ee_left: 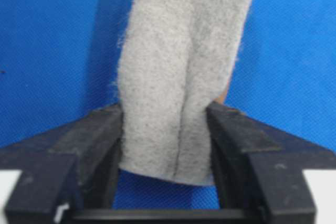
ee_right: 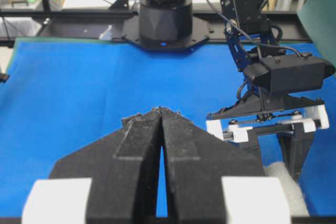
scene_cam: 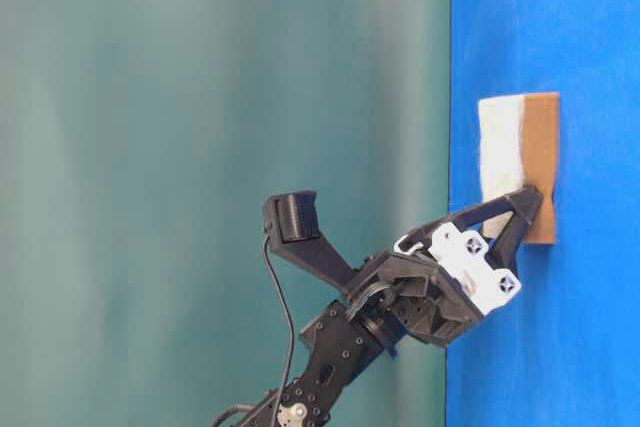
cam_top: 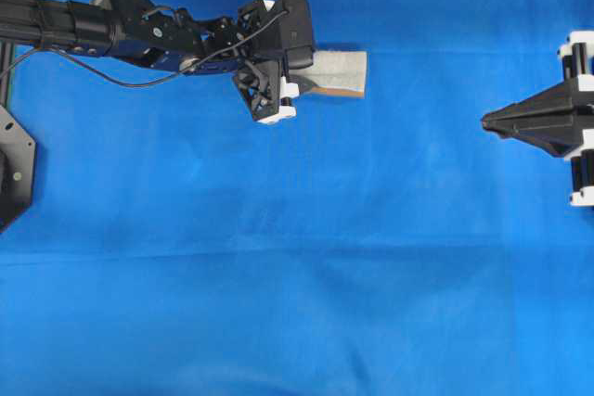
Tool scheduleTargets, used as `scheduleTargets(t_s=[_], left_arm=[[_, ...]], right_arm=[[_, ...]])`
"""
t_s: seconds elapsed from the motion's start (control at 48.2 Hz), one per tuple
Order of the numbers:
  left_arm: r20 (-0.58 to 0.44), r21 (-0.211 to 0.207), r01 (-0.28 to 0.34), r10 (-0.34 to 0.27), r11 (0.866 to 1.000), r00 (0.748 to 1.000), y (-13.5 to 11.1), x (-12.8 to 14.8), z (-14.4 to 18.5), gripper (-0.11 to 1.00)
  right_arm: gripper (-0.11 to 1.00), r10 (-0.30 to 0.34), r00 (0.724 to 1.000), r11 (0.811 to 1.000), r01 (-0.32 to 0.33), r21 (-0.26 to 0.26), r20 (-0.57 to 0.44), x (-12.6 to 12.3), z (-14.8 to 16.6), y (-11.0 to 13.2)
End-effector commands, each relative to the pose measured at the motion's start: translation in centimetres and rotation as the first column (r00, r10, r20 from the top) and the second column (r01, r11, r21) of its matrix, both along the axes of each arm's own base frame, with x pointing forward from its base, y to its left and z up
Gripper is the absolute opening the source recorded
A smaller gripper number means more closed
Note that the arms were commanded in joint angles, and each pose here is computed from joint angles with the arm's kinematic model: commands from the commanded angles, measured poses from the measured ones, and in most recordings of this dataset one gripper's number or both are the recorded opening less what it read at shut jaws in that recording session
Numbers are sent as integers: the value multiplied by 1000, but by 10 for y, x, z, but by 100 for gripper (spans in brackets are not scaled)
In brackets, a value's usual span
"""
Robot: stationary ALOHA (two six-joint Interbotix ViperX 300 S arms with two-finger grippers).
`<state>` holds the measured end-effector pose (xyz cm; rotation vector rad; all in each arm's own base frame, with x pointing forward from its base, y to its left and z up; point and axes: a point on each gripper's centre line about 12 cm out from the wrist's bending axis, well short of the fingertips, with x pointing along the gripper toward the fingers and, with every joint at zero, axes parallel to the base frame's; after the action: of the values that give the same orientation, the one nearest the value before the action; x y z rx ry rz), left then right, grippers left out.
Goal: Hand over the sponge with the left arm and wipe it with the right arm.
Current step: 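Lift the sponge with the left gripper toward the table center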
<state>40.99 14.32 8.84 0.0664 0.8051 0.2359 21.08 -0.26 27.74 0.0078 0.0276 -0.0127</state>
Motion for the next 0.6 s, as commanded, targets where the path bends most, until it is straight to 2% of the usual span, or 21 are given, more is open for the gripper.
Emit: scheduleTargets(t_s=[0.0, 0.166, 0.311, 0.498, 0.581], left_arm=[[34, 11, 0, -1, 1000, 999, 1, 4, 16, 40], [70, 9, 9, -10, 1000, 998, -8, 5, 43, 40], [110, -6, 22, -21, 1000, 994, -25, 2, 81, 40], [124, -31, 76, -72, 997, 990, -58, -6, 121, 40], [137, -50, 97, -89, 994, 987, -75, -10, 135, 35]], right_arm=[[0, -1, 1000, 1000, 1, 4, 12, 1, 4, 0], [0, -1, 1000, 1000, 1, 4, 15, 1, 5, 0], [0, -2, 1000, 1000, 2, 3, 17, 2, 6, 0], [0, -10, 1000, 1000, 10, 1, 25, 2, 9, -2], [0, -16, 1000, 1000, 16, 3, 22, 2, 8, -3]])
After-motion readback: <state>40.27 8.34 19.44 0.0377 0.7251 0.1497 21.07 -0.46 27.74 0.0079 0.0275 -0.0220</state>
